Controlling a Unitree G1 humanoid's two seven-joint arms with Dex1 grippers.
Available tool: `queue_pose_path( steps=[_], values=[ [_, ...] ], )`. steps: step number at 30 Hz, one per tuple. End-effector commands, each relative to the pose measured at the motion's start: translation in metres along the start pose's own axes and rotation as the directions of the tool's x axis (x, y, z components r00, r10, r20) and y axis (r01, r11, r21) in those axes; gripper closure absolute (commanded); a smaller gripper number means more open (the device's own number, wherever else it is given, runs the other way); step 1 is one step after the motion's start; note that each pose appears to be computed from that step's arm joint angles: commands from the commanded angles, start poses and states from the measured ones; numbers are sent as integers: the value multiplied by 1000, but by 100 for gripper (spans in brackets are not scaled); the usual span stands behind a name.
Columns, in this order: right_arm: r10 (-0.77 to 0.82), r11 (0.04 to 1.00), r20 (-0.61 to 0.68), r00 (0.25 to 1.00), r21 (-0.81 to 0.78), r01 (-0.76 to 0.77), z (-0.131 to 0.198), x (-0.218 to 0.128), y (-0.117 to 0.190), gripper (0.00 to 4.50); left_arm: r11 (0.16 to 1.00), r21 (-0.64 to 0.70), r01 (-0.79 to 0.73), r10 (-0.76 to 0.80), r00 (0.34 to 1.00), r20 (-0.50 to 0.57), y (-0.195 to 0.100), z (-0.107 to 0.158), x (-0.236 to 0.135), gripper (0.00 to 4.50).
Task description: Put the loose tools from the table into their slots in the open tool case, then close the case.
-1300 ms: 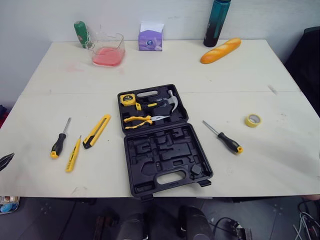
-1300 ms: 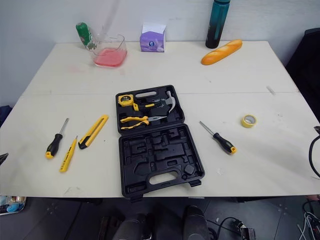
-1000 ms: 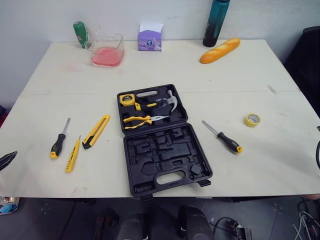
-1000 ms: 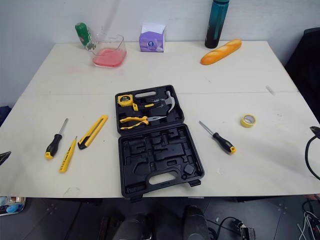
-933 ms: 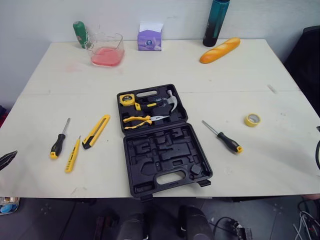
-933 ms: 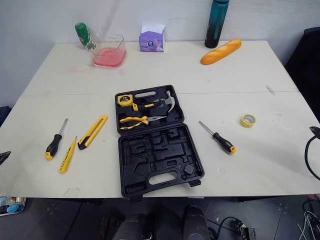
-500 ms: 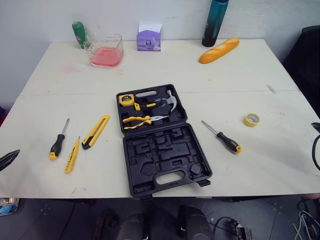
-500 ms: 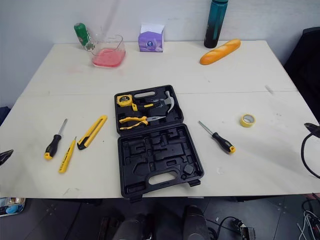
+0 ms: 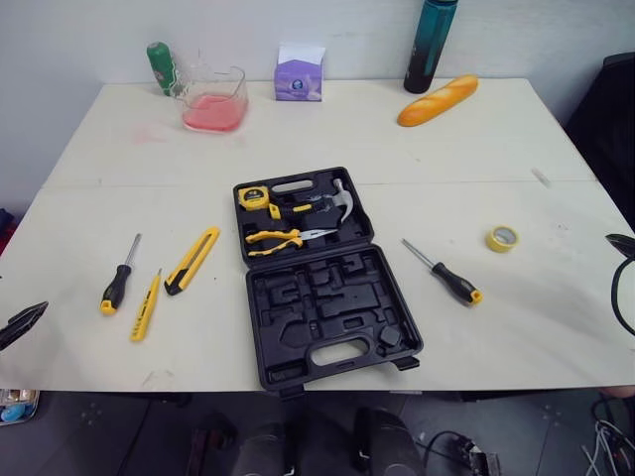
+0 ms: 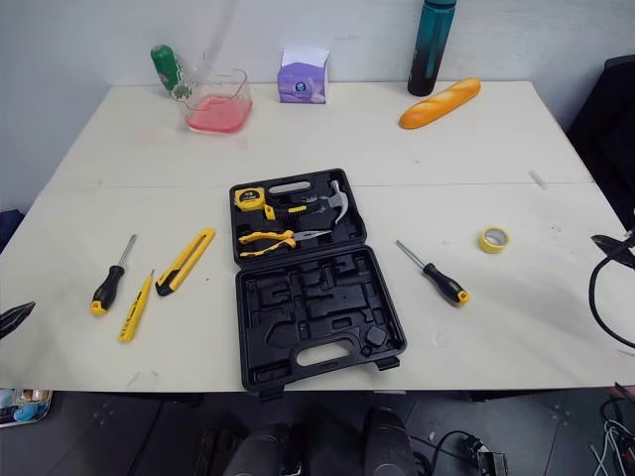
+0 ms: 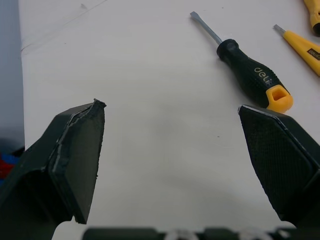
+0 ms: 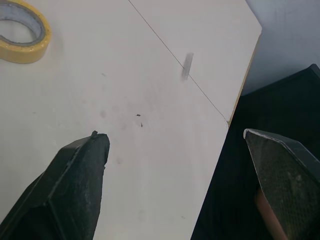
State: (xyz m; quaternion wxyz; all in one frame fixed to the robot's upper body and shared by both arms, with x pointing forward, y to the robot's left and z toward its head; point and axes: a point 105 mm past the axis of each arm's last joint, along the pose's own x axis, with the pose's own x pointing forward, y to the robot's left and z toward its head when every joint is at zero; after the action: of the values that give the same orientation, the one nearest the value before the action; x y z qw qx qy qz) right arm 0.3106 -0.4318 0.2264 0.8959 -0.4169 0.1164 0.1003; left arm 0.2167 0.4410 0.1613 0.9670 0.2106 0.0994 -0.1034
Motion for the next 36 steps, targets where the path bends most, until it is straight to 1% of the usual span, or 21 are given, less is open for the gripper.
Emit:
queue_pose_path(
  steps=[1,4,8,11,15,16,18,19,20,21,22,24,25,26,29,33,36],
  values=[
    [2,1000,65,998,1,-2,17,1,-4,0,999,42,-6,3,998,67,1,21,2,2],
    [80,997,140,987,-2,-80,37,11,8,0,994,78,77,-84,993,88,-12,37,15,2],
    [144,989,197,970,1,-147,54,20,20,0,985,92,146,-156,982,104,-25,50,26,2],
    [204,977,265,942,0,-212,77,28,33,0,967,121,224,-238,964,117,-44,62,37,2],
    [289,954,316,904,-14,-300,99,35,54,0,947,136,290,-307,943,126,-64,70,48,2],
    [325,942,335,884,-26,-336,107,38,65,0,939,139,314,-332,934,135,-72,74,53,27],
    [391,910,386,835,-28,-413,126,44,88,55,919,148,367,-387,911,145,-93,80,66,91],
    [415,897,401,816,-33,-440,131,46,97,90,908,149,391,-412,899,148,-104,83,70,136],
    [427,890,408,807,-34,-454,135,47,103,127,902,149,404,-425,893,148,-110,85,73,172],
    [443,882,417,793,-42,-470,138,49,111,187,898,144,415,-434,889,146,-116,85,77,227],
    [453,876,424,784,-47,-480,141,51,117,237,896,139,421,-439,887,144,-120,86,80,274],
    [500,845,447,742,-67,-530,149,55,138,340,883,128,451,-466,872,150,-138,91,91,365],
    [516,834,452,728,-73,-547,151,56,144,400,878,126,462,-477,866,149,-144,93,93,421],
    [522,831,451,724,-77,-551,152,59,150,446,875,119,469,-483,863,151,-149,94,96,450],
    [533,825,445,720,-83,-559,154,64,159,446,870,101,483,-493,858,147,-160,94,103,450],
    [530,834,421,736,-102,-542,159,79,173,446,852,43,521,-522,845,112,-184,89,118,450],
    [535,836,394,747,-122,-534,158,86,179,446,851,17,525,-524,846,99,-191,87,125,450]
  ],
)
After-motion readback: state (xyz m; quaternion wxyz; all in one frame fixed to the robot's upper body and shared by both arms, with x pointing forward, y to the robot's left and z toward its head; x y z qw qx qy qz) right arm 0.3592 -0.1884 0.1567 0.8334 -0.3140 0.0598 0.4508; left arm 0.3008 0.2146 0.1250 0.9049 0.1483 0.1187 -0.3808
